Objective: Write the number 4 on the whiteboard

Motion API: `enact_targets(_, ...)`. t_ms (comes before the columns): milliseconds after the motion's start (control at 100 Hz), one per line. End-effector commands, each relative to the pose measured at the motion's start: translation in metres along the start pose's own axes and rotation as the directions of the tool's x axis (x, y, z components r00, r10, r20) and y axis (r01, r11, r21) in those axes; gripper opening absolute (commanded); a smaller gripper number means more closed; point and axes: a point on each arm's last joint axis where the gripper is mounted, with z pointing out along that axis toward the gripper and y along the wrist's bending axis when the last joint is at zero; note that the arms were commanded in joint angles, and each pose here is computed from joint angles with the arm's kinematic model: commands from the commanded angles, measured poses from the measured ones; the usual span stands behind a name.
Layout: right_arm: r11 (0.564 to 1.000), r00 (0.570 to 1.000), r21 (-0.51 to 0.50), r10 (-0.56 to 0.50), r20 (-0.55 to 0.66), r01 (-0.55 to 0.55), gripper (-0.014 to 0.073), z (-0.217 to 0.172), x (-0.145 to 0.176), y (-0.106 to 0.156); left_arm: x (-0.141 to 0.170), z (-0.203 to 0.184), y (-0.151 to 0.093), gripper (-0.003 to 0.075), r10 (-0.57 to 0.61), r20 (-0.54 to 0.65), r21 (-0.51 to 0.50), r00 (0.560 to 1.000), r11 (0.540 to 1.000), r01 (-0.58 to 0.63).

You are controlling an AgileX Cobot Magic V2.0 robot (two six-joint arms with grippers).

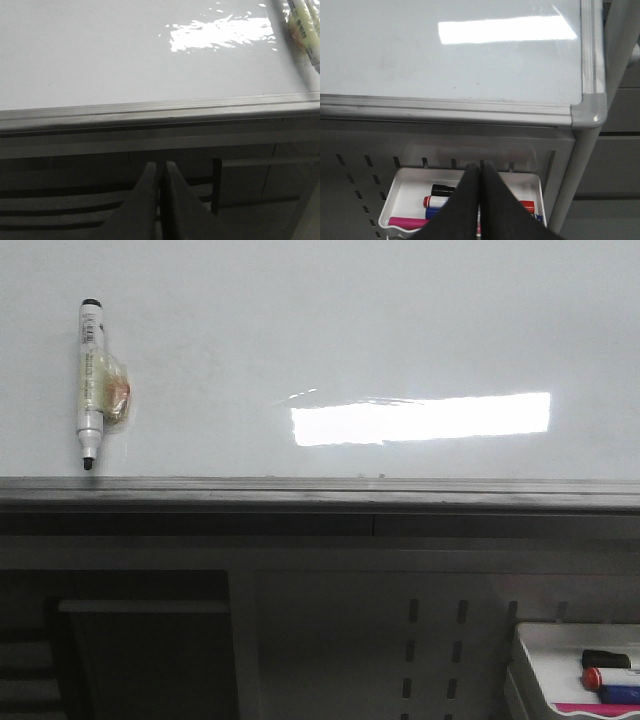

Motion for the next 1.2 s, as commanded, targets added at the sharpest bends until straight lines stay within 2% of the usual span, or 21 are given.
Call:
enact_targets(0,1.000,1.000,0.010,-0.015,0.012,0.015,-0.0065,0.001,0.004,0.000,0.005,0.002,-0.001,-0.0020,-0.009,0.045,0.005,0.999,1.000,0.009)
enact_targets(320,1.000,1.000,0.011,-0.018,0.014,0.018,-0.0065,0.001,0.004,-0.001,0.005,0.002,-0.001,-0.0020,-0.004,0.045,0.004,0.999,1.000,0.004)
enact_targets(440,0.998,0.994,0.029,-0.061,0.089,0.058,-0.0065,0.001,-0.003,-0.002,0.003,0.002,-0.001,-0.0020,-0.017,0.067,0.007,0.998,1.000,0.016)
enact_targets(490,0.994,0.980,0.046,-0.103,0.169,0.096,-0.0065,0.000,-0.010,-0.002,0.002,0.002,-0.001,-0.0020,-0.040,0.074,0.015,0.996,0.999,0.039)
enact_targets(630,0.994,0.931,0.055,-0.107,0.350,0.094,-0.0064,-0.005,-0.027,-0.001,0.000,0.001,-0.001,-0.0020,-0.042,0.096,0.014,0.995,0.999,0.041)
enact_targets(790,0.994,0.894,0.058,-0.107,0.434,0.090,-0.0064,-0.008,-0.034,-0.001,-0.003,0.001,0.000,-0.0020,-0.025,0.135,0.006,0.991,1.000,0.024)
enact_targets(970,0.994,0.820,0.064,-0.108,0.563,0.087,-0.0064,-0.015,-0.046,0.000,-0.005,0.001,0.000,-0.0020,-0.025,0.151,0.005,0.988,1.000,0.024)
enact_targets(1120,0.994,0.845,0.063,-0.108,0.524,0.088,-0.0064,-0.013,-0.043,0.000,-0.012,-0.001,0.000,-0.0020,-0.025,0.236,0.000,0.971,1.000,0.025)
enact_targets(1190,0.999,0.894,0.040,-0.049,0.446,0.035,-0.0064,-0.011,-0.040,-0.002,-0.016,-0.002,0.001,-0.0020,-0.019,0.260,-0.003,0.965,1.000,0.021)
